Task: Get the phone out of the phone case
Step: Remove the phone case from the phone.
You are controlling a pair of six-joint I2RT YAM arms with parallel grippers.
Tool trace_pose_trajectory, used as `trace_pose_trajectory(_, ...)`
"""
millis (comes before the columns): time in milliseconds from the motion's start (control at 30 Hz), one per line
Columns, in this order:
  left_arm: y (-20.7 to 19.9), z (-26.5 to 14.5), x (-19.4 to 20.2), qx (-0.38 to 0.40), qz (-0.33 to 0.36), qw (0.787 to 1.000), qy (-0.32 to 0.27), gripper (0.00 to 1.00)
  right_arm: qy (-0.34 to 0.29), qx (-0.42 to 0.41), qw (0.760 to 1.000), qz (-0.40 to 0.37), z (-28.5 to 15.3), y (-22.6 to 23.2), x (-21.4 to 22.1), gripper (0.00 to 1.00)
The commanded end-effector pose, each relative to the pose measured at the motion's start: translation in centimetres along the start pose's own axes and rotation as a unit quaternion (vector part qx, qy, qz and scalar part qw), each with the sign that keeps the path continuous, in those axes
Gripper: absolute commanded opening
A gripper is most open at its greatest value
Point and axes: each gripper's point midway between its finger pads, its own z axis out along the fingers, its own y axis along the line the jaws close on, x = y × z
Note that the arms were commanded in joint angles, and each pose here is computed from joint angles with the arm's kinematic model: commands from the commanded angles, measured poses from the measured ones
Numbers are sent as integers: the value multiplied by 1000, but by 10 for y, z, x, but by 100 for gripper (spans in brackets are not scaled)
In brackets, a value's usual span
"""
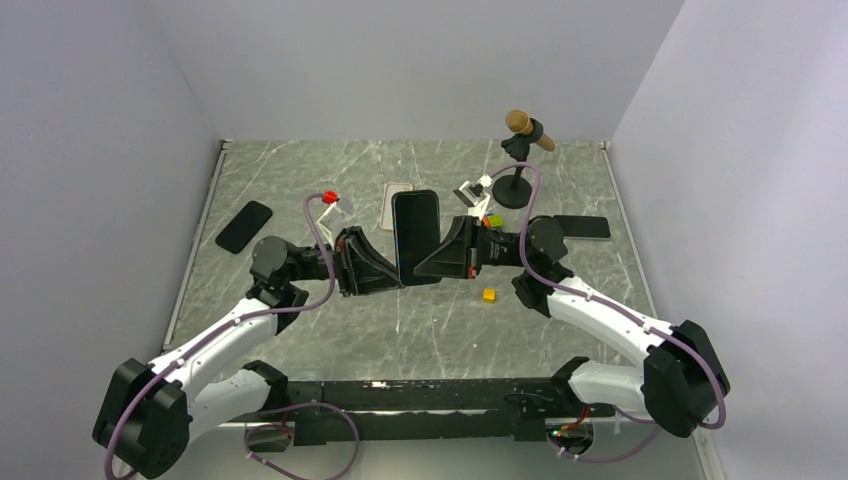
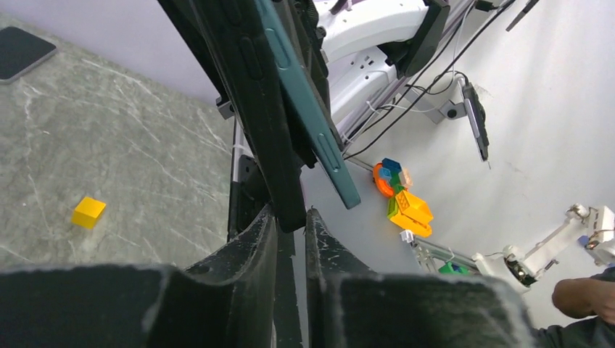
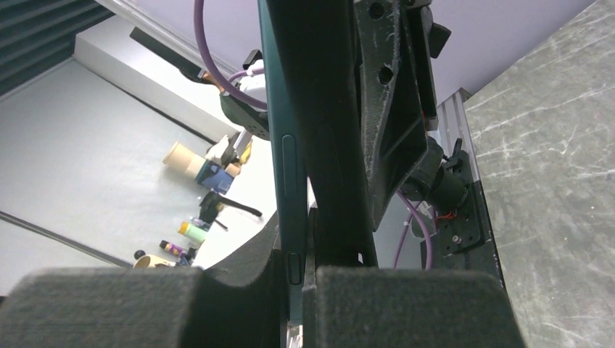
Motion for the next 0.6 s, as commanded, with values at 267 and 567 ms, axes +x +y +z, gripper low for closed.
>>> trace_pose_trajectory(267, 17, 13, -38, -54, 31, 998, -24, 20, 21, -44, 996, -68, 17, 31, 8, 0)
trace_pose_trajectory(567, 120, -55, -21, -390, -47, 920, 9, 0, -49, 230, 965, -117, -9, -40, -22, 0)
